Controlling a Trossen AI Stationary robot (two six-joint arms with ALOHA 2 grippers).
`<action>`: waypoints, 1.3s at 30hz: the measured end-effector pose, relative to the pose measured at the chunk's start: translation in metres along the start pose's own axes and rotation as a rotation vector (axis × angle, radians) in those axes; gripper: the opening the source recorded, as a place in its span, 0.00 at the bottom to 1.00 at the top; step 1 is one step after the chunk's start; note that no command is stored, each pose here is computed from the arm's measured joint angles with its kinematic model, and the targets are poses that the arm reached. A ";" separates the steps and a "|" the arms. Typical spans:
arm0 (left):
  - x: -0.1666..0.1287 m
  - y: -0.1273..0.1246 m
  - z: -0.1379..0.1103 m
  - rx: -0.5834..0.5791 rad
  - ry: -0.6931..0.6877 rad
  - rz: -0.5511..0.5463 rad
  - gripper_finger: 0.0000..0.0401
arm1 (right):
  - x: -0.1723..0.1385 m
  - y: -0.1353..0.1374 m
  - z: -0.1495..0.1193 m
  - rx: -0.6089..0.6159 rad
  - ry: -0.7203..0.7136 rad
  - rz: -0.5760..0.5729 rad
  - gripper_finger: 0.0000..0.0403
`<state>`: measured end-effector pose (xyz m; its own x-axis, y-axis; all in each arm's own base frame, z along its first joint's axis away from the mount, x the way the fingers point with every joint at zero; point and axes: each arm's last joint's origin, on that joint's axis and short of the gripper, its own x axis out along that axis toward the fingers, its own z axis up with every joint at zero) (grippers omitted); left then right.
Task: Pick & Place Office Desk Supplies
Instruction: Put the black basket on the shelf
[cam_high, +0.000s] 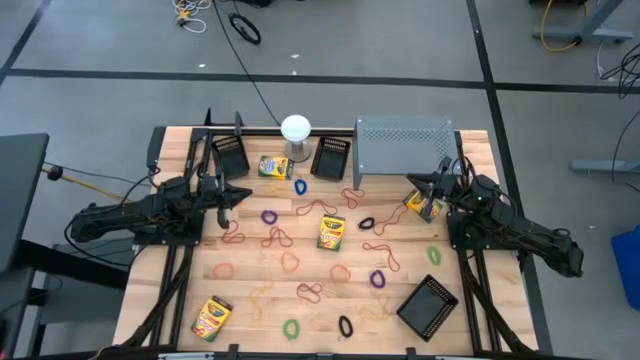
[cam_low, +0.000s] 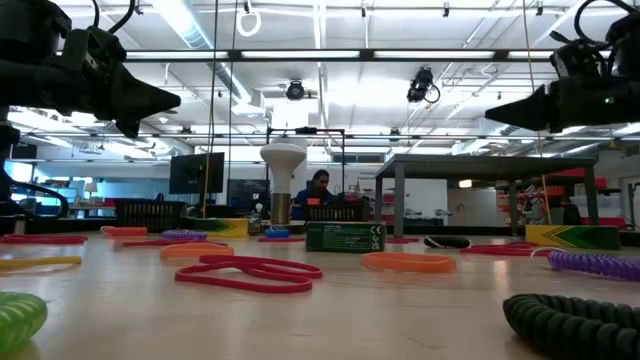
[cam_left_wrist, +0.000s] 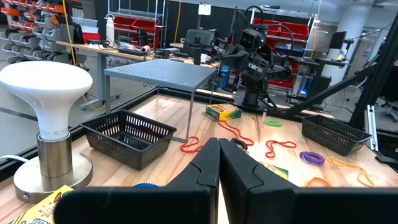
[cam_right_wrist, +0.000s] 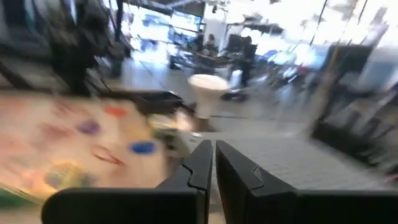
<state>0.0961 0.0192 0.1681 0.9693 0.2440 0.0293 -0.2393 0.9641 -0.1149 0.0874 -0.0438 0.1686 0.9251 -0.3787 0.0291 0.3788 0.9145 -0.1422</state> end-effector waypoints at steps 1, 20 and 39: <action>0.000 0.000 0.000 0.000 0.000 0.000 0.02 | 0.000 0.001 0.000 0.126 -0.003 0.037 0.08; 0.000 0.000 0.000 0.000 0.000 0.000 0.02 | -0.004 0.007 0.054 0.363 -0.290 0.227 0.01; 0.000 0.000 0.000 0.000 0.000 0.000 0.02 | 0.070 0.094 0.115 0.335 0.622 0.013 0.00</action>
<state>0.0961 0.0192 0.1681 0.9694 0.2438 0.0294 -0.2390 0.9642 -0.1149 0.1914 0.0323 0.2711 0.7806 -0.2870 -0.5553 0.4478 0.8766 0.1764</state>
